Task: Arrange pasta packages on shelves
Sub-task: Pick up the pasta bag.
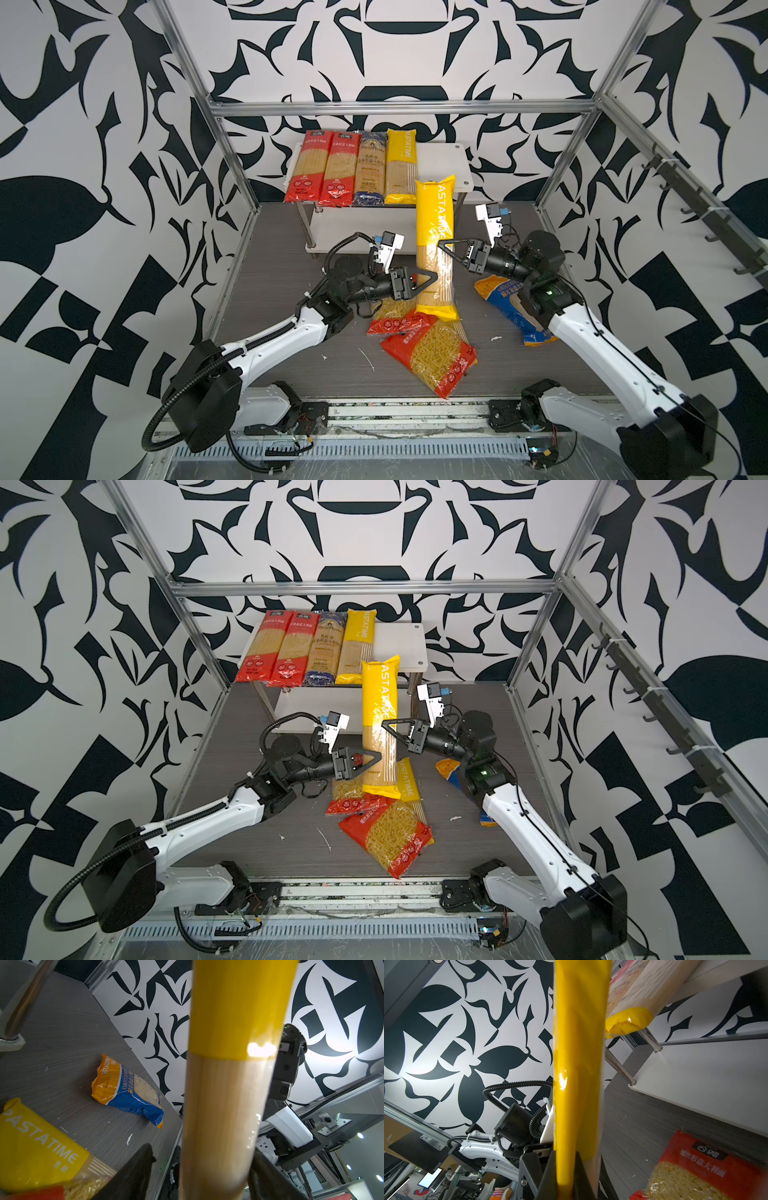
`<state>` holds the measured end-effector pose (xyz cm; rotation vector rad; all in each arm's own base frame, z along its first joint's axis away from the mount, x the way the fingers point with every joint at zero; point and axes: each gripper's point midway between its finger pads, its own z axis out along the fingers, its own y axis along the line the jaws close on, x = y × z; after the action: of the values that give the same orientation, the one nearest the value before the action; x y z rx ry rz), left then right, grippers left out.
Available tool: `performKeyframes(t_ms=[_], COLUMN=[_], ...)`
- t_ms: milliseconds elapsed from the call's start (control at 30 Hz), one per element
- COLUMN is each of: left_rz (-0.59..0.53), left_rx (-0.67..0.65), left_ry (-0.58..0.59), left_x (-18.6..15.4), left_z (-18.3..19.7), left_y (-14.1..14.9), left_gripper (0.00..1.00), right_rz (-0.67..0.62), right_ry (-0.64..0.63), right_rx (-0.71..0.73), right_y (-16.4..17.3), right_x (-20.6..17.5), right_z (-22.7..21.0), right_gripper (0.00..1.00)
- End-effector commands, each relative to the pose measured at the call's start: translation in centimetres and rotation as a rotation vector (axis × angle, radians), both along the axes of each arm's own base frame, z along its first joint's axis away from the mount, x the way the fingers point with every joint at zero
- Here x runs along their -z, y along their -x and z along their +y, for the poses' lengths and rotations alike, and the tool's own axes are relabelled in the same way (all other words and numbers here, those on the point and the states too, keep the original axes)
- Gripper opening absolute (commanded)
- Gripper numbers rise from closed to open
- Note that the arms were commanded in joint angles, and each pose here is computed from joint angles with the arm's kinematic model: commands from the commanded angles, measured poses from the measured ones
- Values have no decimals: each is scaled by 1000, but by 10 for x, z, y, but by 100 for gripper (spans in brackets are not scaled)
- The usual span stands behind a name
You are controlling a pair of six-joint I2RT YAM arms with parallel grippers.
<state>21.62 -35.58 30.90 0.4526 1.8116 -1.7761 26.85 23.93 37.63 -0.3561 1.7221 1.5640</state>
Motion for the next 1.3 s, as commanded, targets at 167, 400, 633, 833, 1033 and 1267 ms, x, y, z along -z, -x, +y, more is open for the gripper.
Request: performKeyframes(t_ms=[167, 400, 633, 833, 1033, 1267], left_rz=[-101, -107, -102, -113, -112, -112], left_rx=[21, -40, -95, -114, -101, -92], left_ry=[-30, -11, 1, 10, 32, 27], left_x=[-27, -52, -72, -88, -105, -114], left_z=[-6, -3, 0, -2, -9, -15], left_y=[-1, -20, -35, -44, -48, -54], left_gripper=[46, 34, 27, 27, 27, 29], right_rz=[-285, -197, -98, -39, -26, -26], right_ry=[-148, -116, 18, 64, 36, -53], right_rx=[-45, 14, 107, 107, 115, 96], right_y=[26, 25, 32, 36, 29, 17], right_x=[-86, -38, 23, 46, 47, 29], right_z=[-6, -16, -29, -30, -29, -23], right_gripper=[24, 44, 60, 66, 68, 67])
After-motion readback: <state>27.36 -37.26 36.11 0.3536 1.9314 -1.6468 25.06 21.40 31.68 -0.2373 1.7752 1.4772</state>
